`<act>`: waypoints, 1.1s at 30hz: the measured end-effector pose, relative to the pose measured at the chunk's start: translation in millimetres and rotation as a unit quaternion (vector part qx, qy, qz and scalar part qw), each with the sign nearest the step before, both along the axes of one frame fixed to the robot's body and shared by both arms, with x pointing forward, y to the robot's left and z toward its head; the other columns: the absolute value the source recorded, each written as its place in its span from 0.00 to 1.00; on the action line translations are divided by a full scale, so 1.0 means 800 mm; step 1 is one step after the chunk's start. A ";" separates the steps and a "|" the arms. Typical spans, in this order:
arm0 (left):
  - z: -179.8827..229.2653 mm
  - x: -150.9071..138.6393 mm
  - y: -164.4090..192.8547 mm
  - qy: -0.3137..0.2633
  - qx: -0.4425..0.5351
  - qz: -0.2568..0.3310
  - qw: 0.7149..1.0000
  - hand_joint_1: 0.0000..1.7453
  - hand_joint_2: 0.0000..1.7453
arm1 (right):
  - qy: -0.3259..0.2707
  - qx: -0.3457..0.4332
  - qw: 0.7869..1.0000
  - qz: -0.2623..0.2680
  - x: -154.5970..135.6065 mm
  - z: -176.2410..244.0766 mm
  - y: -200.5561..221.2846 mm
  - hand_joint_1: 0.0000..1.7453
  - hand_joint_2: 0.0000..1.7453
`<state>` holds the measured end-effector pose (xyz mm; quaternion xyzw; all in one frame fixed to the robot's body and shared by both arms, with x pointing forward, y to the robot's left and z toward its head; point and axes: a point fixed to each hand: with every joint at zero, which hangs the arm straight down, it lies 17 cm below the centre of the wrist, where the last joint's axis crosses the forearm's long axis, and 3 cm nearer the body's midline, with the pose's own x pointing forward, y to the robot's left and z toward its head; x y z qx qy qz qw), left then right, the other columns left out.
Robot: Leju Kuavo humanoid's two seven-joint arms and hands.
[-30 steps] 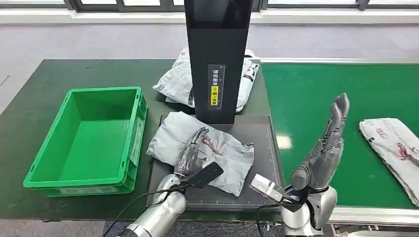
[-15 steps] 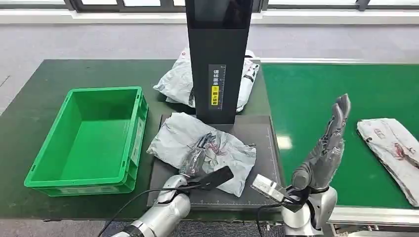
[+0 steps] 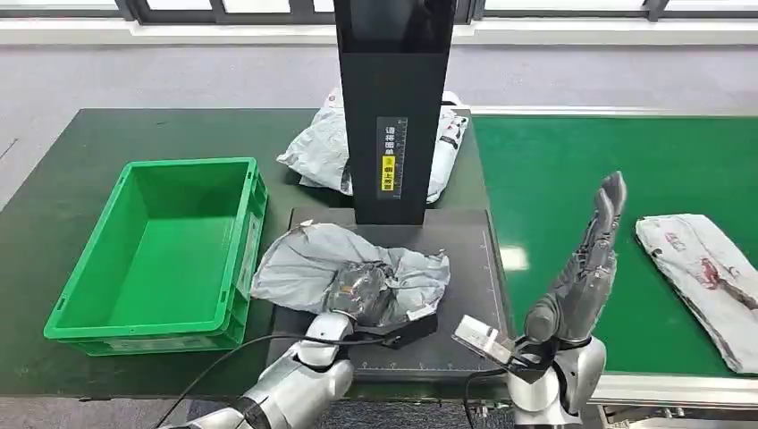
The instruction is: Moved the parcel from conveyor to table for the left to box.
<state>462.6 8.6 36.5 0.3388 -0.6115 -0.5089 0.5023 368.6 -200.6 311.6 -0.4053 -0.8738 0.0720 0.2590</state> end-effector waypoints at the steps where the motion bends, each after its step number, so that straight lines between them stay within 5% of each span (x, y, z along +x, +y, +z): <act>1: 0.005 0.002 0.006 -0.014 0.009 0.012 1.000 1.00 1.00 | 0.000 -0.001 1.000 0.000 0.000 0.000 0.000 0.00 0.00; 6: 0.037 0.010 0.021 -0.081 0.027 0.041 0.995 1.00 1.00 | 0.006 -0.002 1.000 -0.005 0.002 -0.002 -0.001 0.00 0.00; 7: 0.039 0.011 0.022 -0.085 0.026 0.042 0.995 1.00 1.00 | 0.006 -0.002 1.000 -0.005 0.002 -0.002 -0.002 0.00 1.00; 10: 0.058 0.008 0.026 -0.119 0.035 0.050 0.991 1.00 1.00 | 0.010 -0.003 1.000 -0.008 0.003 -0.003 -0.002 0.00 1.00; 14: 0.148 0.025 0.081 -0.211 -0.006 0.132 0.969 1.00 1.00 | 0.012 -0.005 1.000 -0.010 0.004 -0.004 -0.002 0.00 1.00; 22: 0.217 0.014 0.104 -0.279 -0.042 0.147 0.948 1.00 1.00 | 0.012 -0.006 1.000 -0.010 0.003 -0.004 -0.002 0.00 1.00; 33: 0.408 0.015 0.189 -0.472 -0.036 0.128 0.871 1.00 1.00 | 0.017 -0.003 1.000 -0.012 0.001 -0.011 -0.005 0.00 1.00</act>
